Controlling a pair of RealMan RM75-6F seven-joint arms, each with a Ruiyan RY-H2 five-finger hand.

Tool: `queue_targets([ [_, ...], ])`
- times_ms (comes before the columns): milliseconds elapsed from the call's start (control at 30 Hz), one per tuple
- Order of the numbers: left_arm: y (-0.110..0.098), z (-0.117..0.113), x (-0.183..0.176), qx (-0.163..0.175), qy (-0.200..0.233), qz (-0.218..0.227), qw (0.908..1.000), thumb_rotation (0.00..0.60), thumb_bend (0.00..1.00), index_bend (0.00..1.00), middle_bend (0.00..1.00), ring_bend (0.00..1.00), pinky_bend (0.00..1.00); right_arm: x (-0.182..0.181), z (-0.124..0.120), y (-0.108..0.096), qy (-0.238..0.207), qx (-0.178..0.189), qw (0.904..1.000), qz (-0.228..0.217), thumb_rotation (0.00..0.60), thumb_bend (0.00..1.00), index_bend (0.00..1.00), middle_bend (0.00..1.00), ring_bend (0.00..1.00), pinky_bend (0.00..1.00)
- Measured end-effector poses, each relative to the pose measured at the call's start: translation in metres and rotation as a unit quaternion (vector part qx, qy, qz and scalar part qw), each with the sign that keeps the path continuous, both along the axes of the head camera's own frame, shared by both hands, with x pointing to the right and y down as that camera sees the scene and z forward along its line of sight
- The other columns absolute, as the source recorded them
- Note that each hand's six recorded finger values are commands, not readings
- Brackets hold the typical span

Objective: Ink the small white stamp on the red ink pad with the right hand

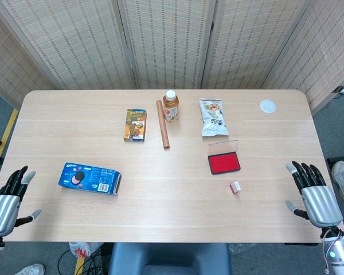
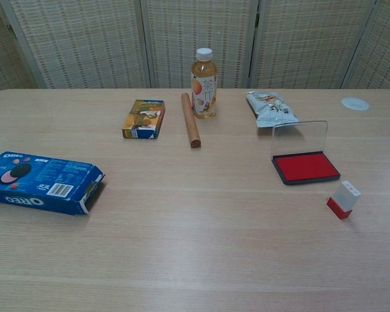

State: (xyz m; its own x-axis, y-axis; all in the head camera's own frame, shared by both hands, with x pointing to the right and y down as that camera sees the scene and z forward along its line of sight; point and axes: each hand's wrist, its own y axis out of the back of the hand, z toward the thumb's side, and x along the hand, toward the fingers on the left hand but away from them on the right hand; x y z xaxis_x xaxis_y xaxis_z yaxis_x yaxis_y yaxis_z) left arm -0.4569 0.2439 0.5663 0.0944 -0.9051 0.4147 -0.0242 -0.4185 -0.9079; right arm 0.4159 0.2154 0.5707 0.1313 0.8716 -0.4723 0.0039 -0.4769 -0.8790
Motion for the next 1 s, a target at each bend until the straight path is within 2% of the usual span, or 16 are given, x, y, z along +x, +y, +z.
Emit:
queue_targets([
  [300, 0.001, 0.002, 0.0, -0.007, 0.002, -0.003, 1.0, 0.6, 0.11, 0.07, 0.0, 0.0, 0.35, 0.001, 0.003, 0.0, 0.007, -0.002, 1.0, 0.002, 0.6, 0.23, 0.02, 0.02, 0.0, 0.0],
  [500, 0.003, 0.007, 0.002, -0.016, -0.001, 0.001, 0.9999, 0.6, 0.11, 0.07, 0.0, 0.0, 0.35, -0.007, 0.012, 0.0, 0.006, -0.016, 0.9997, -0.018, 0.6, 0.23, 0.02, 0.01, 0.0, 0.0],
  [600, 0.002, 0.007, -0.002, -0.021, -0.003, -0.006, 0.9998, 0.6, 0.11, 0.07, 0.0, 0.0, 0.35, -0.019, 0.019, 0.0, -0.006, -0.025, 0.9985, -0.049, 0.6, 0.23, 0.02, 0.0, 0.0, 0.0],
  [700, 0.002, 0.007, -0.006, -0.022, -0.004, -0.016, 0.9996, 0.6, 0.11, 0.07, 0.0, 0.0, 0.35, -0.038, 0.031, -0.001, -0.033, -0.041, 0.9943, -0.093, 0.6, 0.23, 0.06, 0.0, 0.0, 0.0],
  [800, 0.003, 0.005, -0.007, -0.023, -0.001, -0.023, 0.9995, 0.6, 0.11, 0.07, 0.0, 0.0, 0.35, -0.056, 0.043, -0.008, -0.05, -0.066, 0.9884, -0.127, 0.6, 0.23, 0.11, 0.0, 0.0, 0.0],
  [1000, 0.003, 0.006, -0.01, -0.027, -0.005, -0.031, 0.9992, 0.6, 0.11, 0.07, 0.0, 0.0, 0.35, -0.093, 0.063, -0.028, -0.057, -0.118, 0.9738, -0.186, 0.6, 0.24, 0.12, 0.0, 0.0, 0.0],
])
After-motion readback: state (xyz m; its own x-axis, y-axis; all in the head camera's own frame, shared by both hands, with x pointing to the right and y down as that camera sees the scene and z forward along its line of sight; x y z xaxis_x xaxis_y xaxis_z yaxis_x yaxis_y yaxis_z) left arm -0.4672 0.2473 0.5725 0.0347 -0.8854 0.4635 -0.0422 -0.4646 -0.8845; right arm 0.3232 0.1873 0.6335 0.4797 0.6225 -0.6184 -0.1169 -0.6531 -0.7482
